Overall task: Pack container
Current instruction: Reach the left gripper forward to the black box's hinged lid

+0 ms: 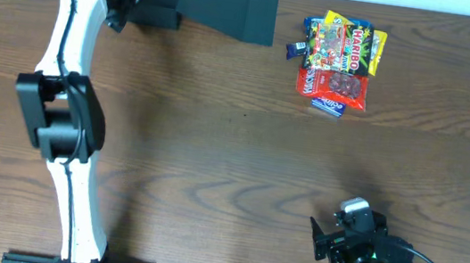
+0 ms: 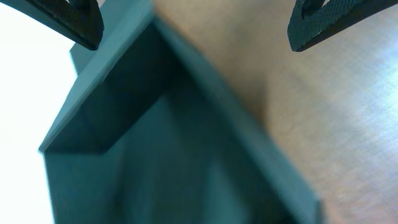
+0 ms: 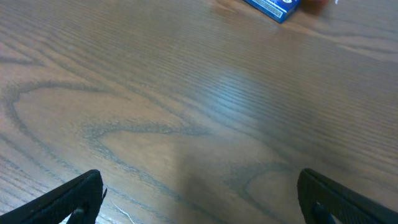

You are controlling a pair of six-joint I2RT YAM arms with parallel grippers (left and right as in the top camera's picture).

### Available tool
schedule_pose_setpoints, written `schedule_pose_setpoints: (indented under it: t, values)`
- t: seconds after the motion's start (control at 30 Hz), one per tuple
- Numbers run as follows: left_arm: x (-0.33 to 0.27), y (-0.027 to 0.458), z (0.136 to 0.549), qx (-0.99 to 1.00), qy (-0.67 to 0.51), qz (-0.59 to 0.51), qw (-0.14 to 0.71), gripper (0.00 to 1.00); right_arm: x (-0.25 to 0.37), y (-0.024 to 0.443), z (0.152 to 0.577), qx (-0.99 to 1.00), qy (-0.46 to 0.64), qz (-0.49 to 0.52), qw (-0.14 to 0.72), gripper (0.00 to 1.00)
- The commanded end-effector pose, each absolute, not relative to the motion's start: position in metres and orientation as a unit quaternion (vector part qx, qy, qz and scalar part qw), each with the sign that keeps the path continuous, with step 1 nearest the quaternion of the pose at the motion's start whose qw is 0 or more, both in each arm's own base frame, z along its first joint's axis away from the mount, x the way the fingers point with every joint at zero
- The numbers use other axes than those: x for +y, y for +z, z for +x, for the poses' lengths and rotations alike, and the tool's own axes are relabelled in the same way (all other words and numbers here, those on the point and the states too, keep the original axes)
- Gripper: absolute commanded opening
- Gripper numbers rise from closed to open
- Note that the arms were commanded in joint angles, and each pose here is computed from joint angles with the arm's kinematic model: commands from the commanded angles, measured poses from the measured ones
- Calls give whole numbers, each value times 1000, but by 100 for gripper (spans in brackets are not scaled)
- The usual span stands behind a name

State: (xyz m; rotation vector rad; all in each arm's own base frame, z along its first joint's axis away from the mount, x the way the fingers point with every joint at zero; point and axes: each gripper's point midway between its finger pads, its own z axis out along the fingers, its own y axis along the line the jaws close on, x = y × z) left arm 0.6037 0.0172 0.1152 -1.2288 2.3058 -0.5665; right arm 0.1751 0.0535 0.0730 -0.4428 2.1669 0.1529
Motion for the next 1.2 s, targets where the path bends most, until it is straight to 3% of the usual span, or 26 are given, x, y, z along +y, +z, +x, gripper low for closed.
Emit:
schedule_pose_setpoints:
  t: [0.0, 0.27, 0.47, 0.5, 0.57, 0.77, 0.87, 1.17]
  values:
    - [16, 117, 625, 820, -229, -468, 238, 96, 52, 71, 175, 875, 57, -182, 445, 99]
    - [12, 71, 629, 819, -236, -483, 200, 96, 52, 71, 175, 875, 58, -182, 445, 99]
    - [15, 71, 635, 846, -226, -427, 225, 96, 52, 71, 175, 875, 58, -182, 445, 99]
    - [16, 70, 634, 849, -223, -421, 227, 100, 52, 71, 175, 875, 58, -182, 445, 99]
    - [20, 68, 633, 851, -216, -421, 226, 65, 52, 71, 175, 875, 58, -182, 445, 99]
    - [25, 60, 622, 855, -192, -435, 208, 18, 52, 71, 175, 875, 57, -182, 445, 99]
    - [24, 57, 616, 857, -188, -438, 194, 6, 52, 71, 175, 875, 58, -182, 445, 99]
    - [-23, 70, 611, 849, -309, -409, 130, 5, 52, 71, 175, 875, 58, -182, 445, 99]
